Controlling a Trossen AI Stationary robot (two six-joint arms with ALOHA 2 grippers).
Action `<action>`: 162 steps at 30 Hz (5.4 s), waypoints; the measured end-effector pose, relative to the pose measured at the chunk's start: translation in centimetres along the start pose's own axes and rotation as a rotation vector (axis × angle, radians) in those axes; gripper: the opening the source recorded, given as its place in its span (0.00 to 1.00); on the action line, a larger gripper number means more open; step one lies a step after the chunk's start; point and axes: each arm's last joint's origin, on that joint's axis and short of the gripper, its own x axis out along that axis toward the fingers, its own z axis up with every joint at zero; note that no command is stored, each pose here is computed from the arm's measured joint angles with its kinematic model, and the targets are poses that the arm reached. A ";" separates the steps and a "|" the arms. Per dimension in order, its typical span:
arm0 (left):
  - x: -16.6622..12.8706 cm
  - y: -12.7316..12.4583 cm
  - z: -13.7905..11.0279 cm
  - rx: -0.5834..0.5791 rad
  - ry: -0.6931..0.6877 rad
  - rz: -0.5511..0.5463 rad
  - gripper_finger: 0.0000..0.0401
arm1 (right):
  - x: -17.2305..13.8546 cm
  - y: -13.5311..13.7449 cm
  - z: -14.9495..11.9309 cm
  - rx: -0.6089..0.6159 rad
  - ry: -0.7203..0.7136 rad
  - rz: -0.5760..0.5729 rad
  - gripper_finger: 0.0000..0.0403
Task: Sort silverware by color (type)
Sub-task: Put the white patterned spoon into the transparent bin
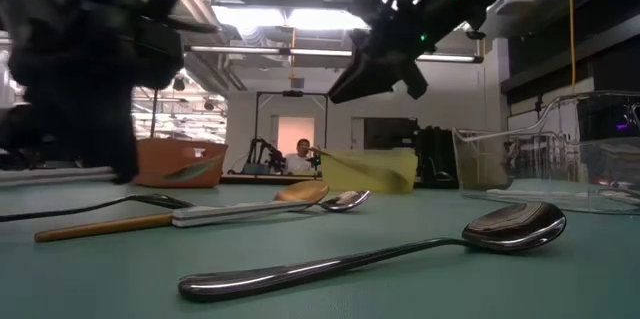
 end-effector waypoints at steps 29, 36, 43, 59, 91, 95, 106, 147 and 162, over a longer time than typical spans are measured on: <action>0.6 -0.7 10.2 0.028 -0.196 -0.255 0.03 | -2.0 8.6 6.4 -0.165 -0.234 0.155 0.17; 0.3 -1.3 11.0 0.019 -0.176 -0.367 0.03 | -2.1 8.5 6.7 -0.205 -0.263 0.136 0.17; 0.1 -1.7 11.2 0.018 -0.170 -0.421 0.03 | -2.1 8.5 6.7 -0.210 -0.261 0.136 0.17; -0.3 -2.4 11.4 -0.057 -0.147 -0.523 0.03 | -2.0 8.6 6.6 -0.212 -0.247 0.135 0.17; -0.7 -1.7 14.0 -0.242 -0.019 -0.620 0.03 | -1.9 8.6 5.9 -0.227 -0.126 0.080 0.17; -0.7 -1.7 13.9 -0.239 0.001 -0.624 0.03 | -1.8 8.7 5.8 -0.229 -0.122 0.084 0.17; -0.8 -1.6 14.2 -0.291 0.037 -0.636 0.03 | -1.5 8.8 5.7 -0.230 -0.114 0.082 0.17; -1.1 -1.3 15.4 -0.448 0.022 -0.673 0.10 | -1.5 8.8 5.8 -0.226 -0.146 0.105 0.01; -1.0 -1.4 15.1 -0.331 0.000 -0.660 0.11 | -2.4 9.2 5.0 -0.226 -0.081 0.233 0.00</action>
